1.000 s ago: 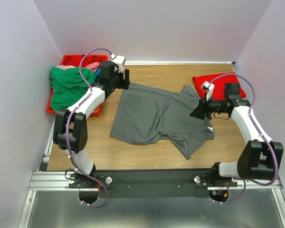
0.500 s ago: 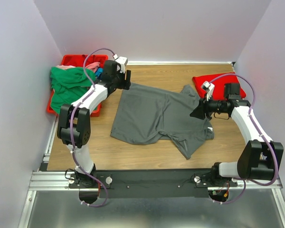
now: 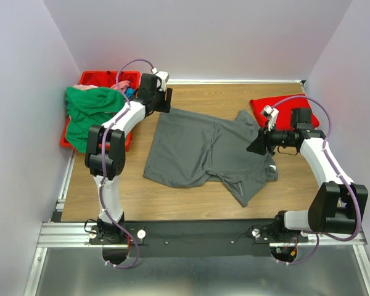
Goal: Fold and stack the t-shirts
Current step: Flatten the tshirt out
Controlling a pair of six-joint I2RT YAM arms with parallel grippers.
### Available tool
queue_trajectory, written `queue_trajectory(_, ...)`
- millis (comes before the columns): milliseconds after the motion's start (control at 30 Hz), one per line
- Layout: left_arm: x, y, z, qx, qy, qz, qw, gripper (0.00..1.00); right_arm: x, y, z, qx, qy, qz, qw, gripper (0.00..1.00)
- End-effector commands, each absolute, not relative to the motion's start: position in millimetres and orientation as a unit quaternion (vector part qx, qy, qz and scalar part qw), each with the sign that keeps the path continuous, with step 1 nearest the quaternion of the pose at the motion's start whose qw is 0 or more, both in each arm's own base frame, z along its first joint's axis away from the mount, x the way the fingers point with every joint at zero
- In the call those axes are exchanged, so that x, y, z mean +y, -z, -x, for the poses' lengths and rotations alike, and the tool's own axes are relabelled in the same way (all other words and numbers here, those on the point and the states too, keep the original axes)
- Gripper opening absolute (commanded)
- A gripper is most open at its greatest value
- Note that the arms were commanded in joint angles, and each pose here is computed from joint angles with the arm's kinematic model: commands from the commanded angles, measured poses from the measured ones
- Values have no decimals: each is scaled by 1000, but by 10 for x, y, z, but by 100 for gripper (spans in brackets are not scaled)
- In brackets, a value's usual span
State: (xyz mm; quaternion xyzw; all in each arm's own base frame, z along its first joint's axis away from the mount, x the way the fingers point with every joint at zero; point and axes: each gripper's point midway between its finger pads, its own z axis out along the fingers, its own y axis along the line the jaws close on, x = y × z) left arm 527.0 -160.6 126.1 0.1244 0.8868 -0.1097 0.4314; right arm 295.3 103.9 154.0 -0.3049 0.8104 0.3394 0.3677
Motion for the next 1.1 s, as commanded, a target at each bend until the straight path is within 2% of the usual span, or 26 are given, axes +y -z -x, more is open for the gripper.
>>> queue_trajectory(0,-1517,-1038,-5351,906,85,-108,401,71,997,-1532,-2966,813,-331,300,373,50)
queue_trajectory(367,-1498,-609,-5353,933,70,-92,342,68,982,-1514,-2979,816,-328,298,372,50)
queue_trajectory(800,-1470,-361,-5220,947,65,-89,303,59,939,-1543,-2985,816,-324,293,378,51)
queue_trajectory(933,-1460,-302,-5171,950,64,-91,291,56,926,-1565,-2982,815,-324,291,382,51)
queue_trajectory(1067,-1450,-226,-5117,954,65,-94,276,47,907,-1585,-2984,815,-323,288,385,51)
